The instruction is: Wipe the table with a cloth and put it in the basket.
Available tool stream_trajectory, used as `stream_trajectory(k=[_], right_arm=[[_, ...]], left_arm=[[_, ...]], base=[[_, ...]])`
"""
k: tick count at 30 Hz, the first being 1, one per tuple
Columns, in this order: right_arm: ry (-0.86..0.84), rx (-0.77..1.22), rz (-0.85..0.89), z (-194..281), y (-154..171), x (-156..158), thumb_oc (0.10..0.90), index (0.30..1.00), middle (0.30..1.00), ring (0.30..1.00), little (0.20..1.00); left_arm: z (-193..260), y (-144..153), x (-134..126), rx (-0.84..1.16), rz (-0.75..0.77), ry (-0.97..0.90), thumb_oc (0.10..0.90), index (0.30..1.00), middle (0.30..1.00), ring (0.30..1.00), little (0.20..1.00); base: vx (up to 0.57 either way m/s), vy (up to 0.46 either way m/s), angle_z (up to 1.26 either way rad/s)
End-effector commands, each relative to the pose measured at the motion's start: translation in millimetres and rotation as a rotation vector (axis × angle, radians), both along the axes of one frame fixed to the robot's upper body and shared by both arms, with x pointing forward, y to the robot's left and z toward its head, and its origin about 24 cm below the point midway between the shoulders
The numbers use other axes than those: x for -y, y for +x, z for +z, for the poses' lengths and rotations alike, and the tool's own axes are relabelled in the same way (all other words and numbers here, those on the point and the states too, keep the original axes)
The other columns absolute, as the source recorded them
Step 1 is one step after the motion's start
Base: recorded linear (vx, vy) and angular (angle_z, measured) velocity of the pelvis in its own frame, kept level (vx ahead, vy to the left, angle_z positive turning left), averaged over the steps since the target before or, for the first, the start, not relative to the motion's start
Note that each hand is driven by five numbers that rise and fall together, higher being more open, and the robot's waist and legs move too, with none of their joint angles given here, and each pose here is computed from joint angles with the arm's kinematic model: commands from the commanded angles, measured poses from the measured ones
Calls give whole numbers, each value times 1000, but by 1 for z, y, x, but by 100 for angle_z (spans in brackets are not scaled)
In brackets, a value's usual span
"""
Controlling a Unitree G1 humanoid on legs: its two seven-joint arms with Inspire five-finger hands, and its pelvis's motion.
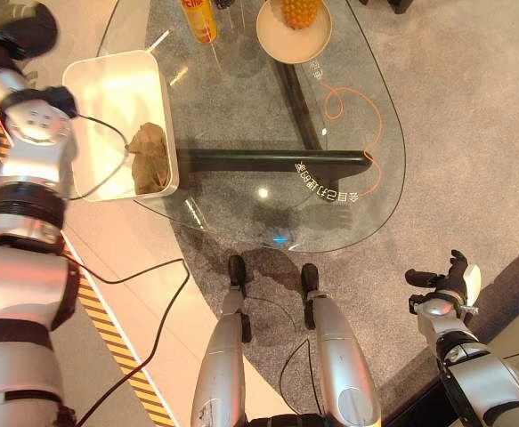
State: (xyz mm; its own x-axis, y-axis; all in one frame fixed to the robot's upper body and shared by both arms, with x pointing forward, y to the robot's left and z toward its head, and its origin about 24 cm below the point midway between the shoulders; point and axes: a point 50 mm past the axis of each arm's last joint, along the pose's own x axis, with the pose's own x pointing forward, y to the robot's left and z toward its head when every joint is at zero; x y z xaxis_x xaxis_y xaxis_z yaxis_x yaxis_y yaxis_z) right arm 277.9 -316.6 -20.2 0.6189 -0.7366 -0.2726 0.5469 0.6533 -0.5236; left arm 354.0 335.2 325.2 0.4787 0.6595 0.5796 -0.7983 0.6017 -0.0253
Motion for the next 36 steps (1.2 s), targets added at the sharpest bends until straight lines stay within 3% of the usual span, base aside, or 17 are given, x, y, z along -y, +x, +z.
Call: stream_trajectory(k=[1,3,4,7,9,11,14,18,25,29,36], right_arm=[[-21,-140,-94,-24,-52,33,800,900,900,900,900],[8,-183,-98,-34,-64,33,800,900,900,900,900],[34,-245,-108,-46,-84,37,800,900,900,900,900],[55,-303,-119,-56,-106,39,800,900,900,900,900],[74,-369,-126,-67,-125,38,800,900,900,900,900],[101,-462,-128,-81,-151,33,800,900,900,900,900],[111,-533,-110,-90,-166,28,800,900,900,900,900],[151,-635,-60,-101,-183,20,800,900,900,900,900],[205,-740,23,-110,-193,8,800,900,900,900,900],[272,-888,168,-121,-203,-8,800,900,900,900,900],[311,-1010,292,-130,-203,-27,800,900,900,900,900]], left_arm=[[-9,-18,-25,40,-35,26,800,900,900,900,900],[-29,-18,-30,-17,-60,13,800,900,900,900,900],[-66,-19,-37,-126,-108,-6,800,900,900,900,900],[-108,-25,-44,-248,-151,-54,800,900,900,900,900],[-161,-36,-47,-394,-182,-118,800,900,900,900,900],[-233,-66,-54,-588,-198,-226,800,900,900,900,900],[-279,-93,-55,-737,-211,-309,800,900,900,900,900],[-348,-136,-39,-959,-265,-448,800,900,900,900,900],[-410,-188,-11,-1232,-315,-602,800,900,900,900,900],[-445,-222,22,-1439,-391,-660,800,900,900,900,900],[-465,-236,54,-1663,-489,-555,800,900,900,900,900]], base=[[7,-51,0],[17,-56,2],[52,-63,2],[76,-50,11],[103,-46,21],[160,-35,21],[133,-7,11],[87,12,19],[40,11,3],[20,2,0],[0,0,0]])
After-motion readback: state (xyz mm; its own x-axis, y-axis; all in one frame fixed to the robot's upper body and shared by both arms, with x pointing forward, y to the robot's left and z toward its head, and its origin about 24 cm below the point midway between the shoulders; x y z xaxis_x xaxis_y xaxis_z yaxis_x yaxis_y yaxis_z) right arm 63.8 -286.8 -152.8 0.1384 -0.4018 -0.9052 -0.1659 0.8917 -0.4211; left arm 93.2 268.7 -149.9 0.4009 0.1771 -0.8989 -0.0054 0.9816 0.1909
